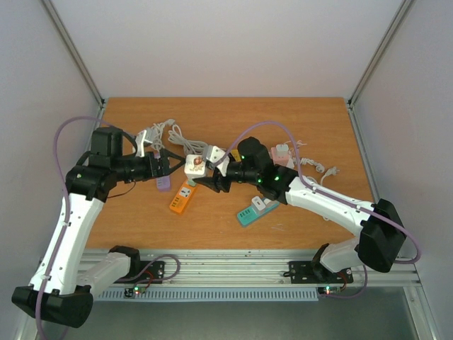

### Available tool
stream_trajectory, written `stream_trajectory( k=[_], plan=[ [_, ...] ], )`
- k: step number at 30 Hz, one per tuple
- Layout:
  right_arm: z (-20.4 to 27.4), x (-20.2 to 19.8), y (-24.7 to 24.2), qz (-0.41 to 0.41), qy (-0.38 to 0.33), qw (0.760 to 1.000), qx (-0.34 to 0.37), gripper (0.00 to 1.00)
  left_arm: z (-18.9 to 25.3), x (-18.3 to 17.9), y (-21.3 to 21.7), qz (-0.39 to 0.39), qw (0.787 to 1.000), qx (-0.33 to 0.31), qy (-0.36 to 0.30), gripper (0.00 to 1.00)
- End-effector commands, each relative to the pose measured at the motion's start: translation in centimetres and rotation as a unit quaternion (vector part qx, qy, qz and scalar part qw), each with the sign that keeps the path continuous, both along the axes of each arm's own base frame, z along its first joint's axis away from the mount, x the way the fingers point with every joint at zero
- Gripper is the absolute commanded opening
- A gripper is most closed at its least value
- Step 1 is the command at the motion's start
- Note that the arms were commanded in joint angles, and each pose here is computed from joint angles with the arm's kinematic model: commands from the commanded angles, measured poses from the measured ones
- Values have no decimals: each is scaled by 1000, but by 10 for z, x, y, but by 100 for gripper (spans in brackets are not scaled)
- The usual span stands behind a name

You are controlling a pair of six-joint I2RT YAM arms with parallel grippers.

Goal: Insert the plug

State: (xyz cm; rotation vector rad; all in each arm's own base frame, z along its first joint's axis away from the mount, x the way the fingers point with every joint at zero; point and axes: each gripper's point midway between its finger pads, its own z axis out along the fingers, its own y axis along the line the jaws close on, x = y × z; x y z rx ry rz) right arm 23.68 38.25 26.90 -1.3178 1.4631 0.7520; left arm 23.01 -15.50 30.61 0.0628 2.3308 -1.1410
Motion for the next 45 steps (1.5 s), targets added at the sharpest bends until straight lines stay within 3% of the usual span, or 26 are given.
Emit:
stream_trajectory(
  k=[1,18,34,45],
  plan=[
    [11,9,4,-29,-22,999,-29,34,6,-8,-12,-44,998,-18,-28,100],
    [7,-1,21,-13,-2,999,-49,41,-35,1,-22,-52,998,34,19,99],
    [22,-14,25,12,29,999,-25,46,-51,-1,-31,-73,996,21,41,99],
    [22,-10,26,3,31,999,-28,47,-47,-7,-39,-98,995,-4,22,100]
  ],
)
